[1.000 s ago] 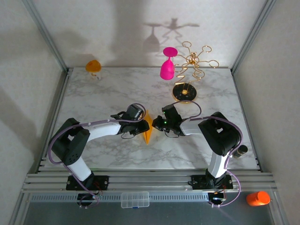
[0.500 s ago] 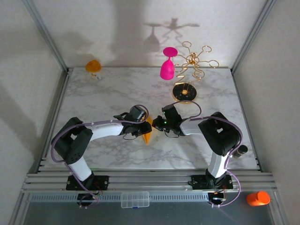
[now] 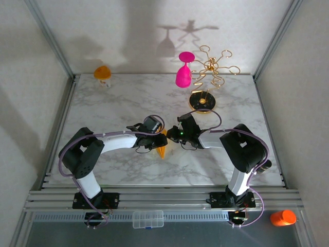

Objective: Fold a paper plane with a square sheet of paper (pick it up from the middle)
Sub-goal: Move the paper plane to the top-center of the table.

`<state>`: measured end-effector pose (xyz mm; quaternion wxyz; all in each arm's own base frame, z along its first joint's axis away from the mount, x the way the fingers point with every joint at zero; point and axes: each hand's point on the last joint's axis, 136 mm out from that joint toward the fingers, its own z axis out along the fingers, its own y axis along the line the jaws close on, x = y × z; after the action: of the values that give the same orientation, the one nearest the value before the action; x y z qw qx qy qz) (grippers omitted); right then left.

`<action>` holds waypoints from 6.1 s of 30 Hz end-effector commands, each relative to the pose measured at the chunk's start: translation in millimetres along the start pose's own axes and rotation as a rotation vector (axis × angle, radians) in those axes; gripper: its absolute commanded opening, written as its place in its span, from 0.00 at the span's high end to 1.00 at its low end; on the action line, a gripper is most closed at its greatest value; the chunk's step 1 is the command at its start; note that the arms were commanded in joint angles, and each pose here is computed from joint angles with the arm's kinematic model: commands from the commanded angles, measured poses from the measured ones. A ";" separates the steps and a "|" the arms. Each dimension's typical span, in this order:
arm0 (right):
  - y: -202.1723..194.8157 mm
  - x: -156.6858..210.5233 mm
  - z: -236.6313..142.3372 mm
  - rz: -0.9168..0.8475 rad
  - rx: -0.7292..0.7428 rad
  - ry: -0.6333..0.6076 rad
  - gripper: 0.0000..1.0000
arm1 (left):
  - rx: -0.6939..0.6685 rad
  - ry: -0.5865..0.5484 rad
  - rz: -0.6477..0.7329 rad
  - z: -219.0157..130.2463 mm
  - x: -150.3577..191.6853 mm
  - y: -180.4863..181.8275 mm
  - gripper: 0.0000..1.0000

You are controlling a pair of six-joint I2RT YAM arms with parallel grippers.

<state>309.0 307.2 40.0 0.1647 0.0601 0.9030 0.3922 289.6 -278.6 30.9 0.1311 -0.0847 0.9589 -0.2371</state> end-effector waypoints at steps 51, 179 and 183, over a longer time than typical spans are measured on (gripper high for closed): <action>16.4 -3.7 -0.5 -0.025 -0.051 0.013 1.00 | -0.146 -0.039 0.015 -1.2 -9.3 12.4 0.82; -45.9 -53.8 -100.6 -0.187 0.384 -0.440 0.16 | -0.491 -0.213 0.175 32.4 -234.8 31.3 0.90; -44.7 -56.5 -101.5 -0.199 0.398 -0.440 0.16 | -0.501 -0.189 0.181 42.5 -235.3 37.8 0.88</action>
<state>324.0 199.6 83.2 0.3717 0.0775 0.9073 0.1807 524.5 -222.9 33.7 0.2359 -0.0607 0.9699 0.0060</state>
